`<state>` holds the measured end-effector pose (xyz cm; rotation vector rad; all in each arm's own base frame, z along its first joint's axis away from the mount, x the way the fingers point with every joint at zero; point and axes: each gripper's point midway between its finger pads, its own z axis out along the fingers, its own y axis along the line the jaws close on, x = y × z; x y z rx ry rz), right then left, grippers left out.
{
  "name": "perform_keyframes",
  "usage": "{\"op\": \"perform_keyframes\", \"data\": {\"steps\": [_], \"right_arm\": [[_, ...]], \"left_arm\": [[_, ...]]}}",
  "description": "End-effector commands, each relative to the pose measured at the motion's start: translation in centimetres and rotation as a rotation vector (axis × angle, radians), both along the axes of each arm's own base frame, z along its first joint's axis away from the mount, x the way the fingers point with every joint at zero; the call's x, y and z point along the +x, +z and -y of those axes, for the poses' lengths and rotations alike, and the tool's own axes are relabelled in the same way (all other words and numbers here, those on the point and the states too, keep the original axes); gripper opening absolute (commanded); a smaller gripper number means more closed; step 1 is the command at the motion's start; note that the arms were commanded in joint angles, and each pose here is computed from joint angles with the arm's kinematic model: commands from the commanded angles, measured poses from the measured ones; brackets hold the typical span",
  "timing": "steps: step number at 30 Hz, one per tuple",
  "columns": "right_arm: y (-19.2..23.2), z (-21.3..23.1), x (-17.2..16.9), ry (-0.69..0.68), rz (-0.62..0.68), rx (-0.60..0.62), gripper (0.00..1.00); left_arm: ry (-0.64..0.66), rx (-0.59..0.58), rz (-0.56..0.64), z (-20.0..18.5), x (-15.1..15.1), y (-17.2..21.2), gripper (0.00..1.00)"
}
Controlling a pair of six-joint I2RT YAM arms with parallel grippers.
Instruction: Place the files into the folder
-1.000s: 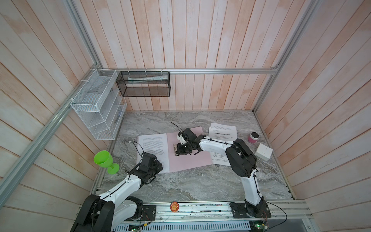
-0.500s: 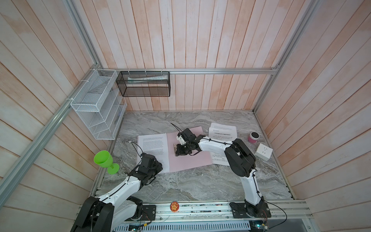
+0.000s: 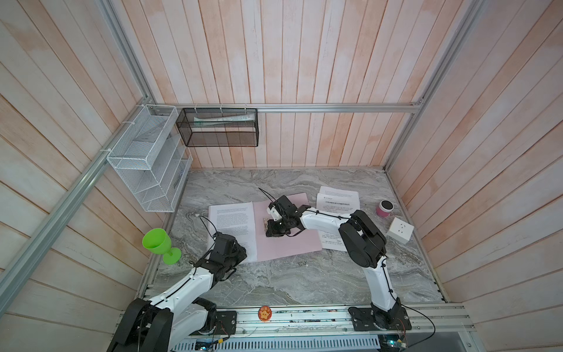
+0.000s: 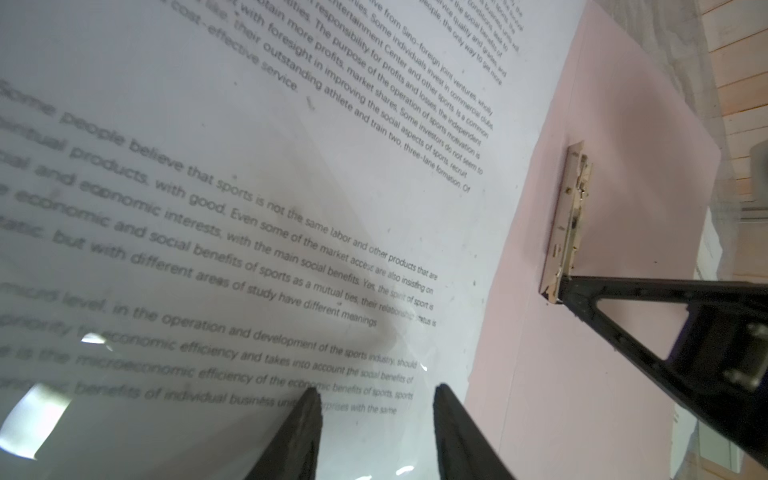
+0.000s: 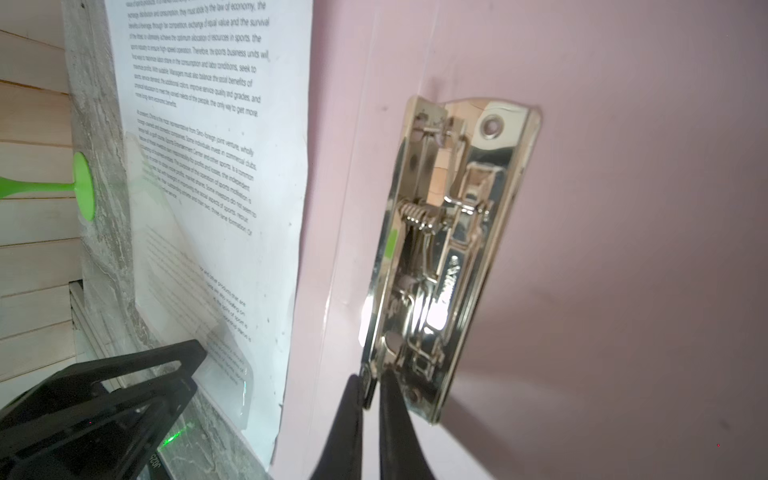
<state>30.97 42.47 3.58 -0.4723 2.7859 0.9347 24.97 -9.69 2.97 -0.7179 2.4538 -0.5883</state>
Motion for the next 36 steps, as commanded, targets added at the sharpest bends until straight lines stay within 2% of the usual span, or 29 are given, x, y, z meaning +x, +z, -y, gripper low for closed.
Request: {"op": "perform_keyframes", "data": {"steps": [1, 6, 10, 17, 28, 29, 32, 36], "right_arm": [[-0.9, -0.3, -0.2, 0.013, -0.013, -0.014, 0.08], [-1.5, -0.1, -0.3, 0.014, -0.022, -0.029, 0.07], [-2.6, 0.9, -0.5, 0.005, -0.031, -0.087, 0.06], [-5.9, 4.5, -1.5, -0.001, -0.053, -0.277, 0.00], [-11.7, 12.0, -3.2, -0.005, -0.059, -0.615, 0.00], [-11.9, 12.3, -3.3, -0.006, -0.062, -0.620, 0.00], [-11.0, 11.5, -2.8, -0.019, -0.076, -0.527, 0.00], [-6.7, 7.9, -0.8, -0.020, -0.049, -0.310, 0.00]], "left_arm": [[-0.005, 0.019, -0.120, -0.6, -2.7, -2.6, 0.47], [-0.010, 0.020, -0.122, -0.6, -2.7, -2.6, 0.47], [-0.007, 0.020, -0.127, -0.6, -2.7, -2.6, 0.46], [-0.014, 0.033, -0.160, -0.5, -2.6, -2.9, 0.46], [-0.008, 0.039, -0.184, -0.5, -2.6, -3.0, 0.46], [-0.006, 0.039, -0.188, -0.5, -2.6, -3.0, 0.46], [-0.002, 0.040, -0.194, -0.5, -2.7, -3.1, 0.46], [0.002, 0.036, -0.195, -0.6, -2.8, -3.1, 0.46]]}}
